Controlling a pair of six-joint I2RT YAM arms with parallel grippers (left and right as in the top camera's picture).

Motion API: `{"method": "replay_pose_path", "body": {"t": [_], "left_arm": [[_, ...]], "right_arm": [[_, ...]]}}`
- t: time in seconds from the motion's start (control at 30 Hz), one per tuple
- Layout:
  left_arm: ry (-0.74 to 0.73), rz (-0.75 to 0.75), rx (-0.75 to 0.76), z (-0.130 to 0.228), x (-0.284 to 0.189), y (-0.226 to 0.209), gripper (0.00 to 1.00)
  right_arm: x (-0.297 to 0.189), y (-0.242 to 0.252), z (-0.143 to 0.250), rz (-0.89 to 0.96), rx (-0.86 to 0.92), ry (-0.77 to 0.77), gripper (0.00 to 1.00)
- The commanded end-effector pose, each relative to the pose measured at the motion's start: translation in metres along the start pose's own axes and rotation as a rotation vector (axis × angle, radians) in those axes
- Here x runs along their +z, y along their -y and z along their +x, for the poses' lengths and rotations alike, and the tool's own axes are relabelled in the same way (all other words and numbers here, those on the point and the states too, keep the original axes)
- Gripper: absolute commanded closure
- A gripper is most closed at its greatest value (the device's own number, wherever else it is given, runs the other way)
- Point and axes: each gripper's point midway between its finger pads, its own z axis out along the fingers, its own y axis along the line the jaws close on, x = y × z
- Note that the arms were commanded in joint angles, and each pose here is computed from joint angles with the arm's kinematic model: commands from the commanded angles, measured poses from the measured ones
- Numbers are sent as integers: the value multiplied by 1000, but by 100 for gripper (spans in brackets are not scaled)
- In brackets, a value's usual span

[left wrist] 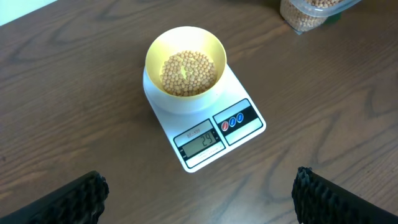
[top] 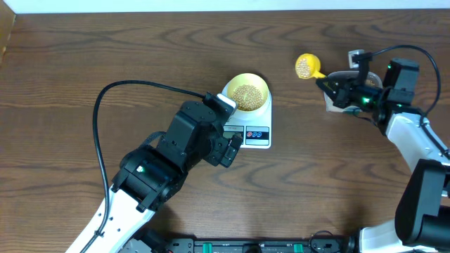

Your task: Scoop item into bowl and weigh 50g on scale

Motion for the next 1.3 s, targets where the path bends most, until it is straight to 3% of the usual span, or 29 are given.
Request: {"method": "replay_pose_path", "body": {"t": [0.0, 1.0, 1.27], "left_arm": [[-8, 6, 14, 1, 1, 0, 2], [-8, 6, 14, 1, 1, 0, 3], [-8, 6, 14, 1, 1, 0, 3]], "right_arm": [[12, -12, 5, -35, -9, -21, 99], [83, -83, 26, -95, -301, -78, 99], [87, -88, 39, -116, -520, -110, 99]]}}
